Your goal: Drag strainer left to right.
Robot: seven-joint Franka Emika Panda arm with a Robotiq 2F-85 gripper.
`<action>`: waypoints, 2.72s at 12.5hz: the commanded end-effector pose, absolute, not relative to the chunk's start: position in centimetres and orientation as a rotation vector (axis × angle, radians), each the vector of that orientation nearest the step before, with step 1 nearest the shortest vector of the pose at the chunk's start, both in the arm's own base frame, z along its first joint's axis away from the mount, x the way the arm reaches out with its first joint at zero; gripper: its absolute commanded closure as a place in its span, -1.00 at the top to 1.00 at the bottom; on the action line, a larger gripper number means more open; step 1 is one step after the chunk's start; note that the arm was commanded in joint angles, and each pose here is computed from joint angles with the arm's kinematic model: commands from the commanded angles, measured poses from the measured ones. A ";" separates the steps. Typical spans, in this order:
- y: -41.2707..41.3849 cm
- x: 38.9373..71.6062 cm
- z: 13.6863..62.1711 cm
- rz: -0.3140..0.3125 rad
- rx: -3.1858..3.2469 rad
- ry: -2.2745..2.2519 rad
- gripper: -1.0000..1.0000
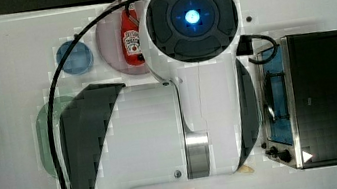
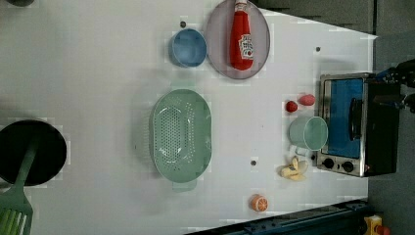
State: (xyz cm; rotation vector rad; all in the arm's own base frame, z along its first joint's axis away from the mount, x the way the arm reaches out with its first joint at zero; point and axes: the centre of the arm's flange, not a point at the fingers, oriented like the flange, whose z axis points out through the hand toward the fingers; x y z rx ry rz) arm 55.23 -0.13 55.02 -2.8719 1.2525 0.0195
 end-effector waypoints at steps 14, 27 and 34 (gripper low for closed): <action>24.3 41.5 54.1 -0.107 -3.041 1.163 1.00; 33.0 42.8 25.2 0.187 -2.317 2.062 1.00; 31.3 43.8 17.2 0.200 -2.243 2.119 1.00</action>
